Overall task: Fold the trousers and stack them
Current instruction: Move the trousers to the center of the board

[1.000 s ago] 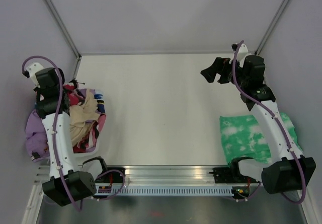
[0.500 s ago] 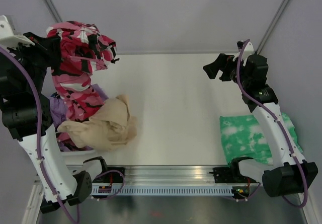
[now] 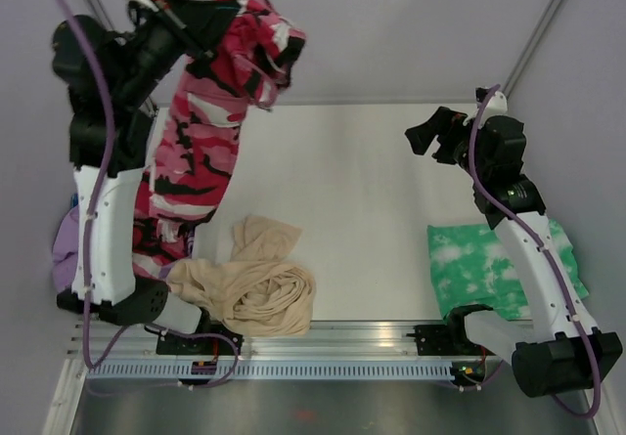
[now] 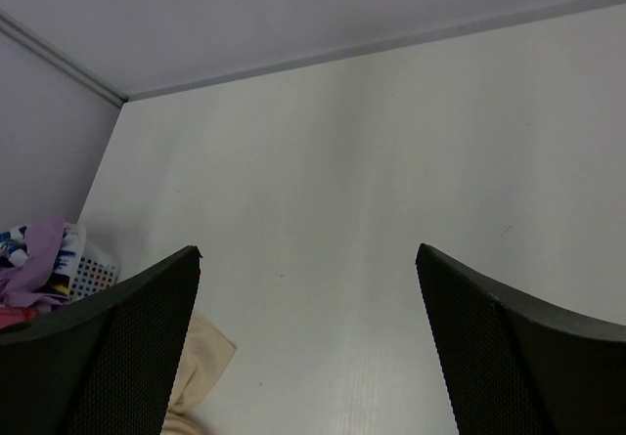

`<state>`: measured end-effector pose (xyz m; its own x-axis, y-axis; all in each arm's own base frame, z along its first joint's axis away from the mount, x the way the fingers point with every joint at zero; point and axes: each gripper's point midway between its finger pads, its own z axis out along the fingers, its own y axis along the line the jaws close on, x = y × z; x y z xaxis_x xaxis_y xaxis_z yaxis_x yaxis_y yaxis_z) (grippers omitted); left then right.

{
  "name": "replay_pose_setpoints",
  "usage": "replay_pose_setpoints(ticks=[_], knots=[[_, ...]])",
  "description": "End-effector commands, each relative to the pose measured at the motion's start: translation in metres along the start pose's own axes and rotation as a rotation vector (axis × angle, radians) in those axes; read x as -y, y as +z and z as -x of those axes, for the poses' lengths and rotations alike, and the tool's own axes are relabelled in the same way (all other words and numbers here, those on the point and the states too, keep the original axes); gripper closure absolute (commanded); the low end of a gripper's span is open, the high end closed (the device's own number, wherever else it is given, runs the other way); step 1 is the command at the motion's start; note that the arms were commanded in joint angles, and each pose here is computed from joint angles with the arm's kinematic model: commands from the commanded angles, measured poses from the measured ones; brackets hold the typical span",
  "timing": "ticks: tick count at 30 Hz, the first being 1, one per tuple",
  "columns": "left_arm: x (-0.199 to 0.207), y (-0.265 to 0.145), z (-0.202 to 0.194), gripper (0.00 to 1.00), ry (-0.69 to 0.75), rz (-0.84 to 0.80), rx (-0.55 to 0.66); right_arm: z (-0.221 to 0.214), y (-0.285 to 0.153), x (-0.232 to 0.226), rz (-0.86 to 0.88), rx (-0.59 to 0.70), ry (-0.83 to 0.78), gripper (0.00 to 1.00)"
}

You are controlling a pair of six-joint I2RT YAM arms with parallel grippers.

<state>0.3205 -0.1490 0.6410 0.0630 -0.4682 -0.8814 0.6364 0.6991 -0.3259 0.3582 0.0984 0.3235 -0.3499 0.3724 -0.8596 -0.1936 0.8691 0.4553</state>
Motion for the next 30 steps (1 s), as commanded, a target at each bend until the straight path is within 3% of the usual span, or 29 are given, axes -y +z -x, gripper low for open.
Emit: replay_pose_setpoints(ticks=[1, 2, 4, 6, 8, 11, 14, 15, 17, 19, 20, 22, 24, 25, 26, 27, 29, 30], knots=[[0.065, 0.041, -0.007, 0.98, 0.006, -0.206, 0.060, 0.011, -0.013, 0.023, -0.158, 0.072, 0.053, 0.02], [0.055, 0.066, -0.037, 0.98, -0.006, -0.161, 0.023, 0.014, -0.017, 0.034, -0.231, 0.095, 0.089, 0.02], [0.074, 0.088, -0.072, 0.98, -0.005, -0.182, -0.016, 0.020, -0.039, 0.071, -0.457, 0.147, 0.131, 0.02], [0.073, 0.113, -0.104, 0.98, -0.013, -0.164, -0.050, 0.029, -0.062, 0.086, -0.539, 0.186, 0.146, 0.02], [0.070, 0.128, -0.124, 0.98, -0.016, -0.124, -0.058, 0.038, -0.078, 0.083, -0.531, 0.220, 0.130, 0.02], [0.031, 0.155, -0.188, 0.98, -0.043, 0.011, -0.144, 0.041, -0.092, 0.078, -0.524, 0.238, 0.122, 0.02], [0.018, 0.171, -0.266, 0.96, -0.099, 0.000, -0.293, 0.040, -0.095, 0.076, -0.506, 0.249, 0.116, 0.02], [0.020, 0.173, -0.285, 0.90, -0.125, -0.027, -0.337, 0.033, -0.092, 0.076, -0.493, 0.234, 0.117, 0.02], [0.014, 0.173, -0.336, 0.51, -0.149, -0.048, -0.451, 0.026, -0.084, 0.072, -0.455, 0.207, 0.113, 0.02], [-0.007, 0.155, -0.366, 0.04, -0.137, 0.042, -0.571, 0.016, -0.072, 0.060, -0.367, 0.139, 0.091, 0.02], [-0.023, 0.147, -0.363, 0.00, -0.113, 0.135, -0.581, 0.013, -0.069, 0.056, -0.338, 0.118, 0.082, 0.02], [-0.062, 0.102, -0.383, 0.00, -0.097, 0.309, -0.724, 0.003, -0.061, 0.050, -0.288, 0.072, 0.072, 0.02], [-0.080, 0.057, -0.342, 0.00, -0.071, 0.435, -0.730, -0.002, -0.058, 0.051, -0.282, 0.049, 0.057, 0.02], [-0.095, 0.004, -0.368, 0.00, -0.043, 0.533, -0.874, -0.004, -0.057, 0.050, -0.269, 0.037, 0.051, 0.02], [-0.079, -0.027, -0.320, 0.00, -0.013, 0.520, -0.798, -0.006, -0.056, 0.052, -0.273, 0.031, 0.036, 0.02], [-0.083, -0.074, -0.355, 0.00, 0.009, 0.509, -0.894, -0.007, -0.055, 0.053, -0.270, 0.033, 0.032, 0.02], [-0.050, -0.118, -0.346, 0.00, -0.073, 0.363, -0.880, -0.007, -0.051, 0.054, -0.265, 0.049, 0.034, 0.02], [-0.028, -0.144, -0.310, 0.00, -0.155, 0.333, -0.771, -0.011, -0.048, 0.055, -0.259, 0.043, 0.043, 0.02]])
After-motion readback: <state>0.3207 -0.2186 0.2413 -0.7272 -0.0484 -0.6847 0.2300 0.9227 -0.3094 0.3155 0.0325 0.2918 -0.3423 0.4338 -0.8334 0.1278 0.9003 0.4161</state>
